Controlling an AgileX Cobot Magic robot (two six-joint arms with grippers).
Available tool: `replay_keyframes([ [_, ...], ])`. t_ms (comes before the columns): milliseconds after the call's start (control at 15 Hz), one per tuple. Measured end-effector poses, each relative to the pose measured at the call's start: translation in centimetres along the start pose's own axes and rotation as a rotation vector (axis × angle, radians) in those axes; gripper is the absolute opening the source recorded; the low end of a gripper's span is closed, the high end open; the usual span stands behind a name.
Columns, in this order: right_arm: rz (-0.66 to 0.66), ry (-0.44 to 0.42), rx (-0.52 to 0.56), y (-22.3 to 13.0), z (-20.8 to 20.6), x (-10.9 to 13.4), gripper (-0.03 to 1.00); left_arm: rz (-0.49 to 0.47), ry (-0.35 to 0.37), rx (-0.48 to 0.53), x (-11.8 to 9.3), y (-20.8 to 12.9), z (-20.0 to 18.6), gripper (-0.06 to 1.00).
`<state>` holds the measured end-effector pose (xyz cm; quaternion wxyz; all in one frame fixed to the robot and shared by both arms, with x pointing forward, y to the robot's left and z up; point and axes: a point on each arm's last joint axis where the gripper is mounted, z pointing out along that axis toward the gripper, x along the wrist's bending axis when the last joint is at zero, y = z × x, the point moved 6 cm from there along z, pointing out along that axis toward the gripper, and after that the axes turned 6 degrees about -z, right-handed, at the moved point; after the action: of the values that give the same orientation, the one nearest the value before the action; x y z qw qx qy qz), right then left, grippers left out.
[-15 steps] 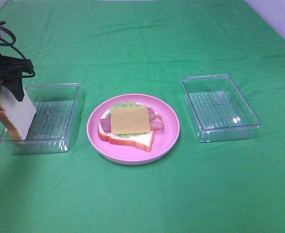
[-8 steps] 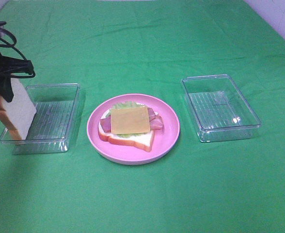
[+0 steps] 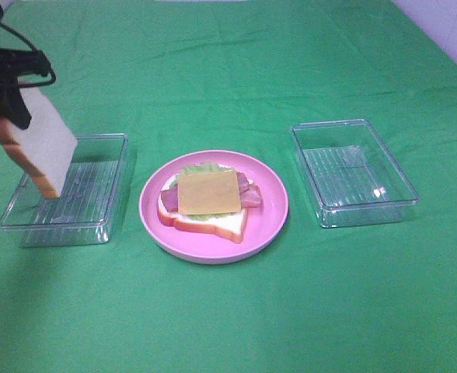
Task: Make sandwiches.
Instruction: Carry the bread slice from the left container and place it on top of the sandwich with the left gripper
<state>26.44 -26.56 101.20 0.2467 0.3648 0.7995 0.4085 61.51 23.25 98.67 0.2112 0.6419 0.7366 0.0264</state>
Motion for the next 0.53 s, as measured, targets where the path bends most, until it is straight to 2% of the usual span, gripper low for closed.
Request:
replay_keyframes([
  [133, 0.0, 0.0, 0.0, 0.0, 0.0, 0.0, 0.75, 0.039, -0.152, -0.035, -2.5, -0.1, -1.9, 0.21],
  [333, 0.0, 0.0, 0.0, 0.0, 0.0, 0.0, 0.75, 0.08, -0.416, -0.005, -6.3, -0.5, -2.5, 0.21],
  [467, 0.0, 0.0, 0.0, 0.0, 0.0, 0.0, 0.75, 0.092, -0.575, 0.01, -8.2, -0.7, -2.3, 0.21],
  [533, 0.0, 0.0, 0.0, 0.0, 0.0, 0.0, 0.75, 0.088, -0.626, 0.016, -8.6, -0.9, -1.9, 0.21],
])
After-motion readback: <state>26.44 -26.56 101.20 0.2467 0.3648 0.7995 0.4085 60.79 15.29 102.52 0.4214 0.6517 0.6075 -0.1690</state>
